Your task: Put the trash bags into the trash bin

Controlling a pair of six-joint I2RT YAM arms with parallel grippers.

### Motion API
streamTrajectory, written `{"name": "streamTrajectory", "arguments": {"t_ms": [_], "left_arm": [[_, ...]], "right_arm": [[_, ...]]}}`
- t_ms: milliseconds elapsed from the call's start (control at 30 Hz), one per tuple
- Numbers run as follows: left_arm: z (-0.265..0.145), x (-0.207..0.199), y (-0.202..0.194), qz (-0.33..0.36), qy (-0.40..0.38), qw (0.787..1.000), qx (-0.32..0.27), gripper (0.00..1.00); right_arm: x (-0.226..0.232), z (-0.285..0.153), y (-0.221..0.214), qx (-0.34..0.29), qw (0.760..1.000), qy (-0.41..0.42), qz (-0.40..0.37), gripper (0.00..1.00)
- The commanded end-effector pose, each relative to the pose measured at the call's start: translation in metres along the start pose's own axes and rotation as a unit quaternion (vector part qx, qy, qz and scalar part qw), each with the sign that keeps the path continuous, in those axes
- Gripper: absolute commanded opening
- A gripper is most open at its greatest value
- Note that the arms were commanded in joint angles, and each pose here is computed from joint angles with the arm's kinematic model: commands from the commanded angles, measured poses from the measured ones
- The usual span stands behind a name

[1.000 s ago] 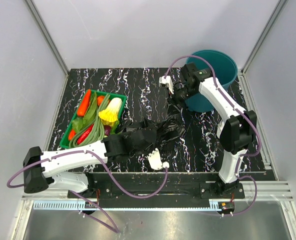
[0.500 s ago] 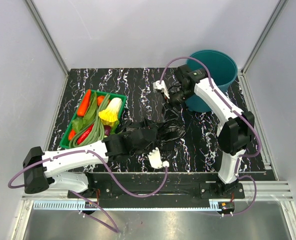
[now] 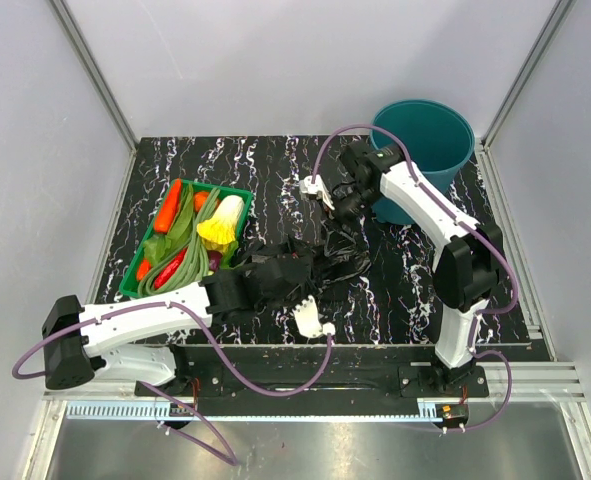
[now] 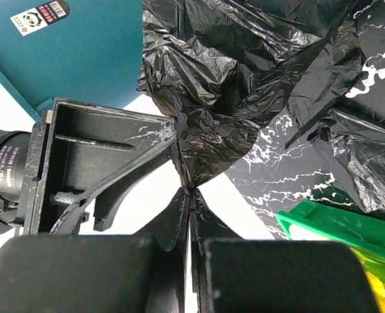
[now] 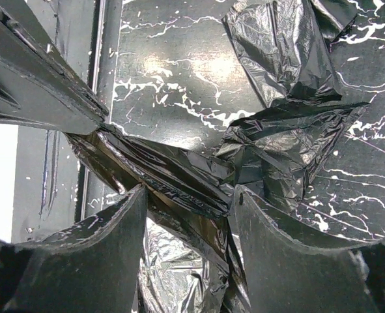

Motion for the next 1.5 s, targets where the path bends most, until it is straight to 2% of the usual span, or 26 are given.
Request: {"name": "streamTrajectory", "arguments": {"t_ms": [0, 200, 300, 367, 500, 567, 700, 767, 867, 967, 1133, 1233, 1367, 1400, 1467], "left_arm": [[-0.008, 0.007, -0.003, -0.004, 0.035, 0.999, -0.005, 0.00], [-0.008, 0.006, -0.003, -0.001, 0.038, 0.999, -0.005, 0.00], [-0.008, 0.006, -0.003, -0.005, 0.038, 0.999, -0.004, 0.00], [-0.009, 0.007, -0.004, -0.007, 0.041, 0.999, -0.003, 0.00], [-0.009, 0.006, -0.004, -0.008, 0.045, 0.999, -0.001, 0.00], [-0.009, 0.005, -0.004, -0.012, 0.048, 0.999, 0.002, 0.00], [-0.011, 0.016, -0.011, -0.053, 0.060, 0.997, 0.016, 0.00], [-0.010, 0.022, -0.015, -0.087, 0.054, 0.994, 0.029, 0.10], [-0.011, 0.034, -0.021, -0.165, 0.033, 0.985, 0.050, 0.15], [-0.018, 0.051, -0.028, -0.234, 0.029, 0.971, 0.046, 0.20], [-0.025, 0.064, -0.040, -0.333, 0.014, 0.941, 0.048, 0.50], [-0.029, 0.073, -0.049, -0.405, -0.005, 0.913, 0.051, 0.70], [-0.031, 0.084, -0.057, -0.518, -0.030, 0.854, 0.044, 0.94], [-0.033, 0.087, -0.058, -0.542, -0.033, 0.839, 0.040, 0.98], [-0.035, 0.087, -0.062, -0.570, -0.054, 0.819, 0.028, 0.99]], "right_arm": [[0.002, 0.003, 0.001, 0.005, 1.000, 0.004, -0.024, 0.62], [-0.001, 0.011, 0.003, 0.006, 1.000, 0.008, -0.022, 0.61], [0.000, 0.015, 0.003, 0.008, 1.000, 0.015, -0.025, 0.56], [0.000, 0.018, 0.003, 0.012, 0.999, 0.017, -0.025, 0.46], [-0.003, 0.020, 0.004, 0.014, 1.000, 0.017, -0.015, 0.14], [-0.004, 0.020, 0.006, 0.014, 1.000, 0.011, -0.007, 0.02], [-0.012, 0.015, 0.013, 0.011, 0.999, -0.043, 0.011, 0.00], [-0.019, 0.010, 0.020, 0.007, 0.996, -0.089, 0.026, 0.00], [-0.026, 0.000, 0.031, -0.005, 0.986, -0.160, 0.048, 0.00], [-0.032, -0.009, 0.043, -0.031, 0.974, -0.208, 0.082, 0.00], [-0.040, -0.023, 0.055, -0.052, 0.952, -0.273, 0.127, 0.00], [-0.048, -0.033, 0.060, -0.073, 0.938, -0.296, 0.167, 0.00], [-0.056, -0.048, 0.061, -0.101, 0.933, -0.267, 0.219, 0.00], [-0.056, -0.053, 0.063, -0.109, 0.935, -0.249, 0.229, 0.00], [-0.052, -0.054, 0.063, -0.106, 0.944, -0.212, 0.229, 0.00]]}}
Point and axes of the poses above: each gripper's point midway between its finger pads, its own z axis out along the fingers, its own x axis along the line the jaws close on, y = z × x, the point moved 10 cm from there along -z, back along the fingers, and after that the axes turned 3 degrees about z, right-handed, at the moved point
